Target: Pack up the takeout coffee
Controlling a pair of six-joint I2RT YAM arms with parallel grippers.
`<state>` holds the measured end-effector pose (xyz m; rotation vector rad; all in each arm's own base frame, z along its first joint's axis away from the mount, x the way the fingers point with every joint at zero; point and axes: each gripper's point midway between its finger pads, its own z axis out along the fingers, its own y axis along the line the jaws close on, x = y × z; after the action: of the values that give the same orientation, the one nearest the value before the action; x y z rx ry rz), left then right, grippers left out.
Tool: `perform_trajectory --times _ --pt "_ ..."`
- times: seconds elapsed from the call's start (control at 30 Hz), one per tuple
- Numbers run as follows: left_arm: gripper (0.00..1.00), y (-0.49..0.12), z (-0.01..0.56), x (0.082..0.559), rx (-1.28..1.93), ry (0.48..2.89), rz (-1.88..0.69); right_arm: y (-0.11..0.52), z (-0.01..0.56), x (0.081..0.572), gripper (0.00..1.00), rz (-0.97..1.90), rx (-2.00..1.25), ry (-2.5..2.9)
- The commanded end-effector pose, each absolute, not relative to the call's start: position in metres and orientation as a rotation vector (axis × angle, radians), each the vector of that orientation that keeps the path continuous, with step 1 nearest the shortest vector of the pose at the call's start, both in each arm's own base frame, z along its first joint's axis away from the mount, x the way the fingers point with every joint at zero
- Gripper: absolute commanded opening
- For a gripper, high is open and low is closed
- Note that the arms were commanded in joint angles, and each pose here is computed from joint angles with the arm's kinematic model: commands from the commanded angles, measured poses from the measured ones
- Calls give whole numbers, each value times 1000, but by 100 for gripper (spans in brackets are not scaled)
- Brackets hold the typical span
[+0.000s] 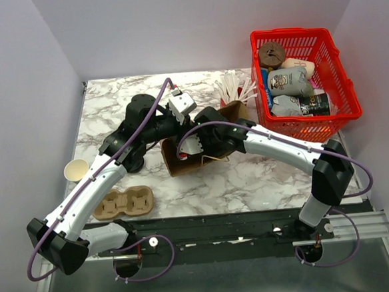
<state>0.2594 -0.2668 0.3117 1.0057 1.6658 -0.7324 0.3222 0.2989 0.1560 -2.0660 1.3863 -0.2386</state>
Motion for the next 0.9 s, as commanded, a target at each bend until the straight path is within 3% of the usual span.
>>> perform_trajectory --times 0.0,0.1,0.33,0.53,0.87 --pt "24 -273 329 250 1040 1607 -794 289 126 322 1 -211 -2139 1429" --pt "29 -273 330 252 1037 1606 -792 290 126 325 1 -217 -2138 1429" --pt "56 -270 335 263 988 1619 -771 294 133 328 1 -222 -2124 1404" --pt "71 -255 348 286 838 1654 -719 295 138 332 1 -228 -2114 1399" --pt "81 -226 389 299 767 1591 -680 309 154 346 1 -170 -2091 1410"
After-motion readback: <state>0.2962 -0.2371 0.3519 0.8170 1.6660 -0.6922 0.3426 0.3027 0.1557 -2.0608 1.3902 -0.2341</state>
